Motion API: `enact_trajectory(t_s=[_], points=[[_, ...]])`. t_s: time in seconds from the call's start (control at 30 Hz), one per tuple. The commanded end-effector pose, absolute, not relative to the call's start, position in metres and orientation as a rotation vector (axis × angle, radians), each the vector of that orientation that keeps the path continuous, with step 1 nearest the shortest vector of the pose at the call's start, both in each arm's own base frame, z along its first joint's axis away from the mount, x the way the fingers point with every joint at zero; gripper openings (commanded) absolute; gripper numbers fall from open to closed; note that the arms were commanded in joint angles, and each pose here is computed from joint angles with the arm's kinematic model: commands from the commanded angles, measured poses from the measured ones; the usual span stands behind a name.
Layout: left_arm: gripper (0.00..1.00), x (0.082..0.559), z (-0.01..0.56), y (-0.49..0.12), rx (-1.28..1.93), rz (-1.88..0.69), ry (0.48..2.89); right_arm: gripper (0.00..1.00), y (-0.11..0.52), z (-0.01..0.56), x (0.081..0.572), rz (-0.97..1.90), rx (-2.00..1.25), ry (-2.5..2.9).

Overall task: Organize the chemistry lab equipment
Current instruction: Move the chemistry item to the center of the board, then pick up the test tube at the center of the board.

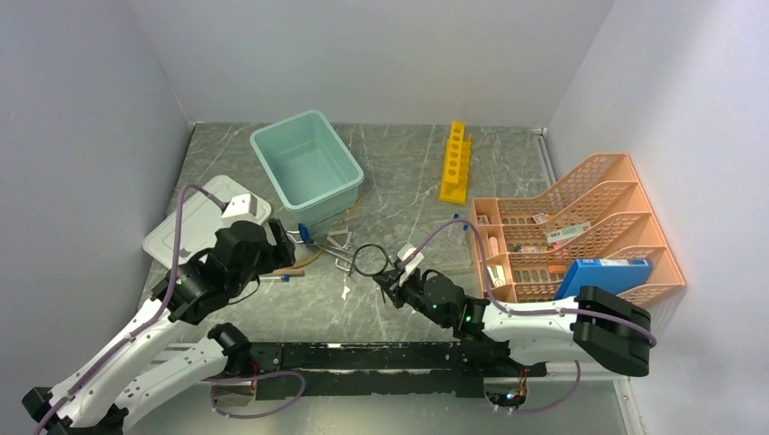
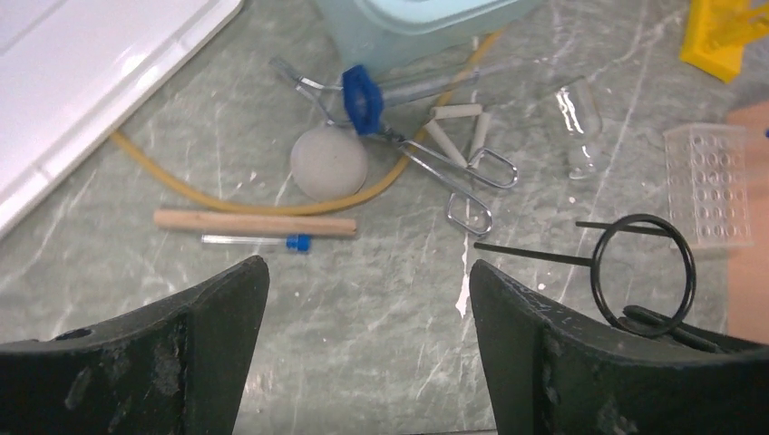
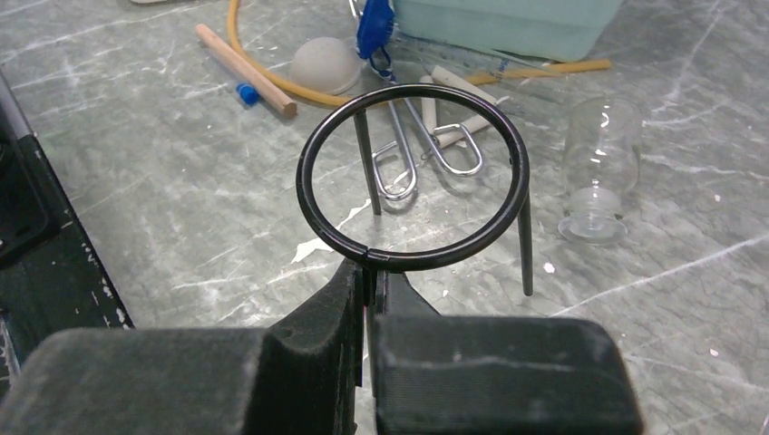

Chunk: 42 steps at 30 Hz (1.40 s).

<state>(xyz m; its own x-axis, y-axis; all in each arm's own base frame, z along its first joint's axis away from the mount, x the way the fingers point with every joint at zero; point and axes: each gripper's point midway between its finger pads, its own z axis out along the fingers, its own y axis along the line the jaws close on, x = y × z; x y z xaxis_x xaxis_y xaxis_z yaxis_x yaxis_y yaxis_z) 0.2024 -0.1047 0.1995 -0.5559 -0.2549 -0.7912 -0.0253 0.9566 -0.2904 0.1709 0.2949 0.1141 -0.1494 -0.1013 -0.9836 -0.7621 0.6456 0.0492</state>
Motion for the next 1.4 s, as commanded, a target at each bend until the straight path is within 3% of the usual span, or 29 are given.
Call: enact_trajectory(t_s=[0.0,0.1,0.27,0.4,0.63,1.37], points=[[0.85,0.194,0.187,-0.082,-0.494,-0.250,2.156,0.00,0.289,0.119,0.181,0.663,-0.616,1.648],[0.86,0.188,0.173,-0.076,-0.610,-0.236,2.170,0.03,0.290,0.117,0.180,0.668,-0.622,1.657],[0.85,0.178,0.147,-0.064,-0.801,-0.168,2.192,0.40,0.288,0.122,0.178,0.677,-0.617,1.648],[0.84,0.171,0.123,-0.070,-0.888,-0.144,2.252,0.54,0.286,0.131,0.177,0.699,-0.599,1.638],[0.81,0.166,0.087,-0.081,-1.001,-0.129,2.324,0.61,0.290,0.148,0.170,0.746,-0.621,1.623],[0.65,0.199,0.050,-0.071,-1.165,-0.092,2.354,0.64,0.283,0.209,0.156,0.842,-0.621,1.514]])
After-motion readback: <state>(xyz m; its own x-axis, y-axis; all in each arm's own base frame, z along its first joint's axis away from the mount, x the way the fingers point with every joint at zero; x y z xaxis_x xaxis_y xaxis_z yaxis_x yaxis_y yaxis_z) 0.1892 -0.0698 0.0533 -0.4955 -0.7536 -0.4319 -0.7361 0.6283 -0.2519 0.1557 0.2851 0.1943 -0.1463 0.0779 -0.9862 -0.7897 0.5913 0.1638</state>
